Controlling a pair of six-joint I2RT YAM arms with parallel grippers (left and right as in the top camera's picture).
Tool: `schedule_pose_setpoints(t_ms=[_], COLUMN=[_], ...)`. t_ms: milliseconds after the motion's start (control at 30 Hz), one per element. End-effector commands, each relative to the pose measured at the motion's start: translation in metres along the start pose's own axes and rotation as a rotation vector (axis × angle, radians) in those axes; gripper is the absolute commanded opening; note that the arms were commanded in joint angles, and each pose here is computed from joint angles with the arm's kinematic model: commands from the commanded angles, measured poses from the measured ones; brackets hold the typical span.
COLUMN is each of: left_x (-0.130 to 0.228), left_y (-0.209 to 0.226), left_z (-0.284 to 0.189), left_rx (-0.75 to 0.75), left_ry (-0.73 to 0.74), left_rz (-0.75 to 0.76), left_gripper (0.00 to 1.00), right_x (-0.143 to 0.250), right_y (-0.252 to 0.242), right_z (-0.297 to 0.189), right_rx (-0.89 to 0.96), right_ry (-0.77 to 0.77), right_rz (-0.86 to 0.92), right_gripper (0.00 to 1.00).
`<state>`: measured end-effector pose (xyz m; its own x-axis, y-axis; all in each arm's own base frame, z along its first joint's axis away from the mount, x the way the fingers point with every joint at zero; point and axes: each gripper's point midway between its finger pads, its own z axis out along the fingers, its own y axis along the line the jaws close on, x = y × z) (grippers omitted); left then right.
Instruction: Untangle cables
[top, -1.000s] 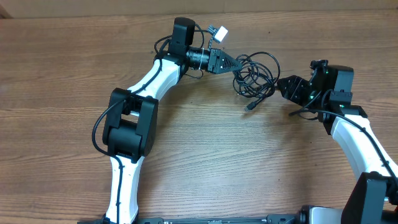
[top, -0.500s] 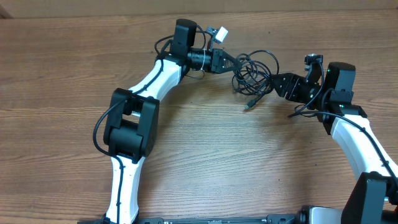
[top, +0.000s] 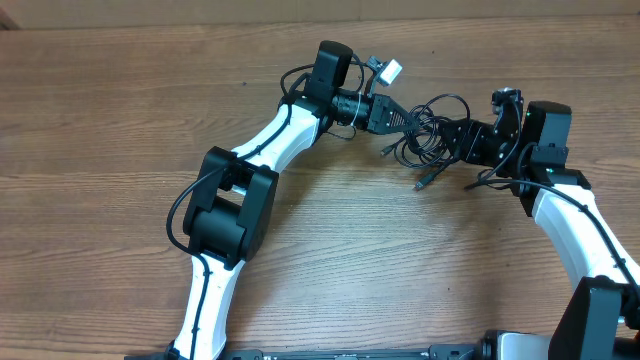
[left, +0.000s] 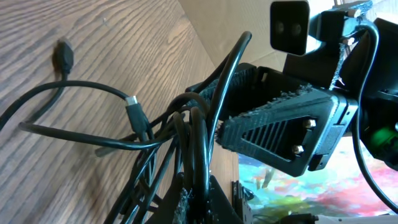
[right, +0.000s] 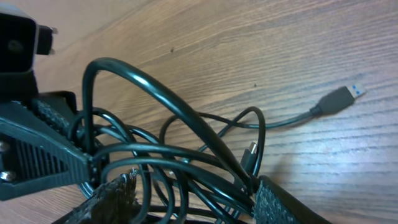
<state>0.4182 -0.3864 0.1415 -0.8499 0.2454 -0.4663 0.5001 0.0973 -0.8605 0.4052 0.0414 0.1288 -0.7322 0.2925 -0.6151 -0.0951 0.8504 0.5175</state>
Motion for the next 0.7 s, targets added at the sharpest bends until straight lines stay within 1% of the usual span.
schedule_pose_setpoints(t_ms=[0,200,400,667], left_x=[0.002,0.0,0.005,0.014], left_y=[-0.004,-0.003,-0.023,-0.038], left_z=[0.0,-0.006,-0.008,-0.007], left_rx=[0.035,0.036,0.141,0.221], left_ry=[0.015,0.01,0.059,0.113], left_rz=[-0.019,-0.096,-0.086,-0.081], left_gripper=[0.04,0.04,0.04,0.04], right_x=[-0.004,0.0,-0.002,-0.007], right_y=[0.002,0.0,-0.006,-0.017], right_z=[0.0,0.0,0.0,-0.001], right_rx=[0.002,0.013,0.046,0.113], right_ry=[-0.002,0.012,0.003,-0.023], right_rz=[-0.024,-0.021,-0.02,-0.018], right_gripper=[0.6,0.59,0.6,0.6])
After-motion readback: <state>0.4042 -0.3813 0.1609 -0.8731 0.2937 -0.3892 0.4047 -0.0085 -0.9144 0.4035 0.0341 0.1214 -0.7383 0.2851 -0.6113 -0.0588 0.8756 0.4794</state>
